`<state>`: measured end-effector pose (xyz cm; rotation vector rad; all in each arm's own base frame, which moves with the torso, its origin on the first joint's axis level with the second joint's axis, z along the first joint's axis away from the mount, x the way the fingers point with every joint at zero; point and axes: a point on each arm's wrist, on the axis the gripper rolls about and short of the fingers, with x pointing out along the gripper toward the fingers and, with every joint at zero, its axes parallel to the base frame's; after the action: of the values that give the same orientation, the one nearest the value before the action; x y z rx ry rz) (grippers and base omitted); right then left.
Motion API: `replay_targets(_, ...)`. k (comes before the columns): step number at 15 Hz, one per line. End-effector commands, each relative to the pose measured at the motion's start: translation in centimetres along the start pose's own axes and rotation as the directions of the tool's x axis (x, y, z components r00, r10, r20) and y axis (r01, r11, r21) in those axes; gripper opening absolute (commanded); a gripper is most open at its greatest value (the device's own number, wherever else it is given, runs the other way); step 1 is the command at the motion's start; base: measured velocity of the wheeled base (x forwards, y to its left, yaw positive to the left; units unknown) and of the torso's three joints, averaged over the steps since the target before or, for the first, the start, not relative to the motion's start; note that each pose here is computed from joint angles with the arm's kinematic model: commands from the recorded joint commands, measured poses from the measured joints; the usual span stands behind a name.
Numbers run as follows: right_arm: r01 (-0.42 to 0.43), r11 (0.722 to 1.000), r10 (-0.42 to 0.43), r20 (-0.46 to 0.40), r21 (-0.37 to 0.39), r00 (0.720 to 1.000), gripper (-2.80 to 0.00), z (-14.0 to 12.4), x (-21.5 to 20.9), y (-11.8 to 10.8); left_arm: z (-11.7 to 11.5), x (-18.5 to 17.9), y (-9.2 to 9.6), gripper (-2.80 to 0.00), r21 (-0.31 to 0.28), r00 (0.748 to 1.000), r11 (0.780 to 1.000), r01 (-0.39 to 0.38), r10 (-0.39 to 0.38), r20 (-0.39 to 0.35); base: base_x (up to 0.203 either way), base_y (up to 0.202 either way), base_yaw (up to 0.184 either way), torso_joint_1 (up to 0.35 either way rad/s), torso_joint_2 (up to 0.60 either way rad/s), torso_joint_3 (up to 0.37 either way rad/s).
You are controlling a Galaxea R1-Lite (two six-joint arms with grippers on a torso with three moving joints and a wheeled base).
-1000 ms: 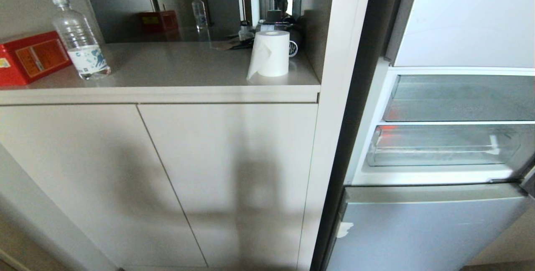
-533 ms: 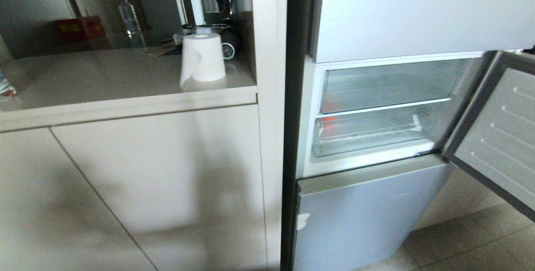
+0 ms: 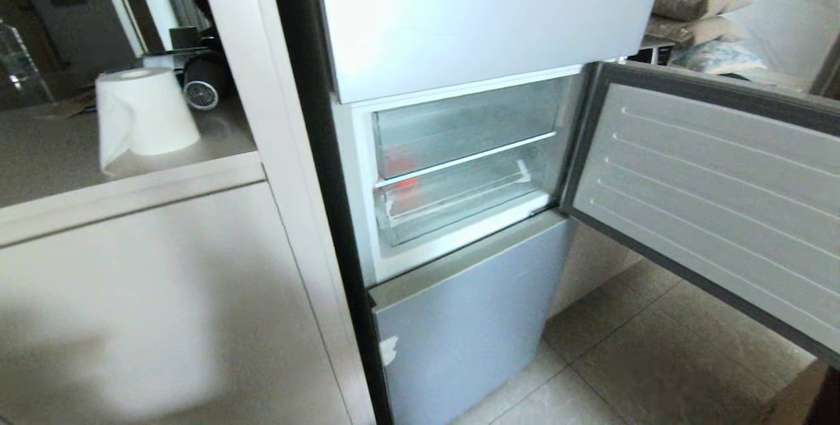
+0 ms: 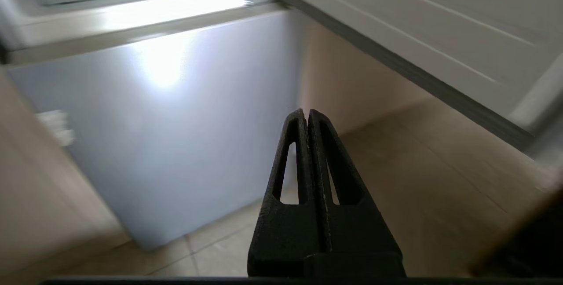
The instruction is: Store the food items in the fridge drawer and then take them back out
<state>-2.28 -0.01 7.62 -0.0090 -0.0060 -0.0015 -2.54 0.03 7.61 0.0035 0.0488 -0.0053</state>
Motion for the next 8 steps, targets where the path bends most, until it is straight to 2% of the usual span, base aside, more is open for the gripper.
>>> replay_targets(1,0.0,1.0,0.0,-0.003,0.001,1.0,-2.8,-0.02,0.01,0.0,0.0,0.0,0.0,-2.8,0.0,1.0,1.0,-0.001,0.001,0.0,0.002,0.01,-0.169,0.001,0.01,0.002)
replay_targets(5,0.0,1.0,0.0,-0.003,0.006,1.0,-2.8,-0.02,0.01,0.0,0.0,0.0,0.0,-2.8,0.0,1.0,1.0,-0.001,0.001,0.0,0.002,0.008,-0.157,0.003,0.0,0.0)
replay_targets(6,0.0,1.0,0.0,-0.003,0.006,1.0,-2.8,-0.02,0.01,0.0,0.0,0.0,0.0,-2.8,0.0,1.0,1.0,-0.001,0.001,0.0,0.002,0.006,-0.091,0.002,0.0,-0.002)
replay_targets(8,0.0,1.0,0.0,-0.003,0.007,1.0,-2.8,0.04,0.03,0.0,0.0,0.0,0.0,-2.8,0.0,1.0,1.0,-0.001,0.001,0.0,0.0,0.0,0.0,0.0,0.0,0.0)
